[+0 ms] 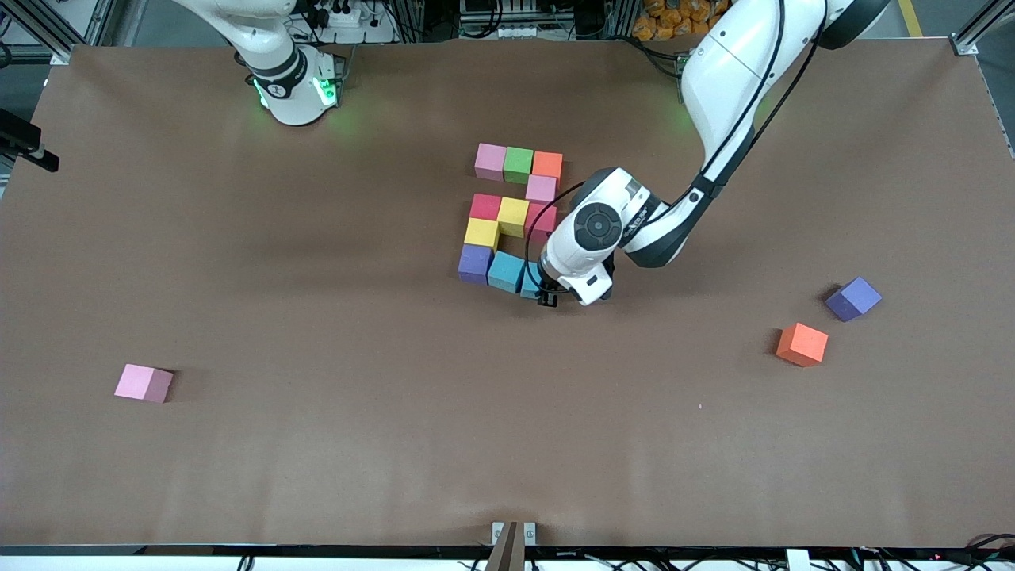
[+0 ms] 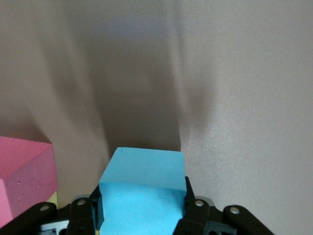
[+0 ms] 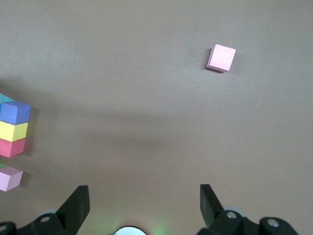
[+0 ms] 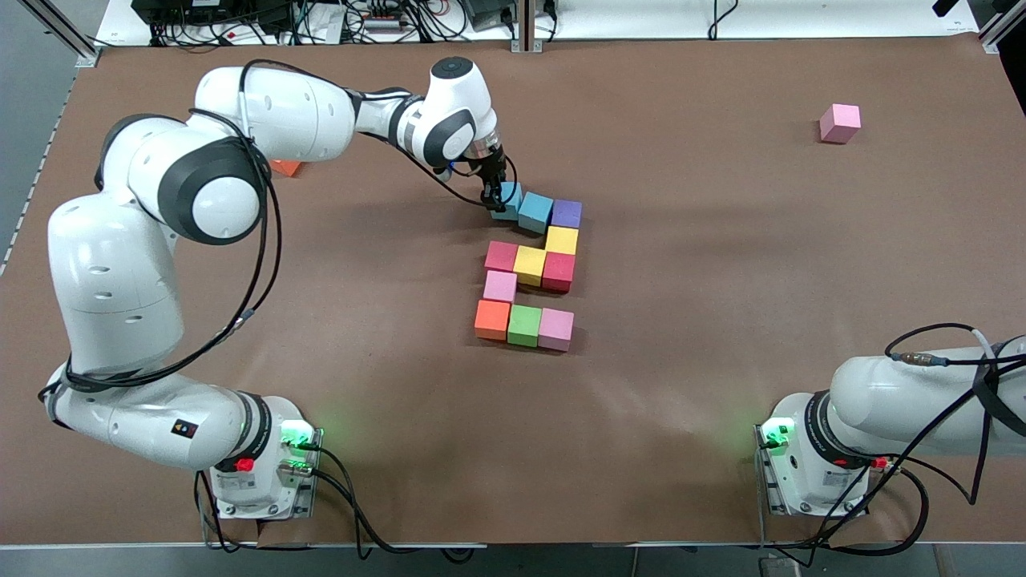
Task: Form number 2 with 11 blocks
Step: 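Lower the cyan cube beside the other cyan cube with the left gripper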
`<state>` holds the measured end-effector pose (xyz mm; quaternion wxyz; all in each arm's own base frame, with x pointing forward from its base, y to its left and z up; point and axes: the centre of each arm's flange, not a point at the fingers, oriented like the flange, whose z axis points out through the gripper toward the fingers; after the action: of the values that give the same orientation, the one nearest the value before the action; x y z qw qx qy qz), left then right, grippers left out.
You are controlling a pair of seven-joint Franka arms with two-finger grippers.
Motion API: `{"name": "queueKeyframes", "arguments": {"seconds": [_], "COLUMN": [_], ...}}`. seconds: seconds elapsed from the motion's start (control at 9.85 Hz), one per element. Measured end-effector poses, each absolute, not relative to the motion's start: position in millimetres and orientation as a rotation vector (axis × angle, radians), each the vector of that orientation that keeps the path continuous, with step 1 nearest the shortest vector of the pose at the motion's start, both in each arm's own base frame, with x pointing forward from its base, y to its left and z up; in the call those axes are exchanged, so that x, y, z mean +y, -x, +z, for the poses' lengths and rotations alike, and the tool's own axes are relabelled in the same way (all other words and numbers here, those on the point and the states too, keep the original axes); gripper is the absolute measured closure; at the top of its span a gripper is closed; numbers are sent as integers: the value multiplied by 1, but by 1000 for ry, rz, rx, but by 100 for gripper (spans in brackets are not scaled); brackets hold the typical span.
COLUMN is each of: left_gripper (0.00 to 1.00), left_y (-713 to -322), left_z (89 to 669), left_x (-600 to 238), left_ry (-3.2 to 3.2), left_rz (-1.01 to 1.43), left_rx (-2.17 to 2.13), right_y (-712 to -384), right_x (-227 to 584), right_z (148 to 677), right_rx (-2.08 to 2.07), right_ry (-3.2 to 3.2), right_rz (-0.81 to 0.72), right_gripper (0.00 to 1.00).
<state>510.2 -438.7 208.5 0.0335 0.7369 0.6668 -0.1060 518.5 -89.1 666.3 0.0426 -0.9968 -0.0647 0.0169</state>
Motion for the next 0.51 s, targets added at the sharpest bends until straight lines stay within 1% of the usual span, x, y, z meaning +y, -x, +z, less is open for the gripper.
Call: {"name": "queueKeyframes", "arguments": {"seconds": [0.51], "left_gripper": [41], "left_y": [-508], "left_z": [207], "left_x": [-441], "left_ry": [-2276], "left_rz": [-324], "left_rx": [2046], "right_y": [-520], "right_x": [-89], "right_z": [664], "right_rx": [-198], "right_ry": [3049], "right_rz": [56], "right_gripper": [0]}}
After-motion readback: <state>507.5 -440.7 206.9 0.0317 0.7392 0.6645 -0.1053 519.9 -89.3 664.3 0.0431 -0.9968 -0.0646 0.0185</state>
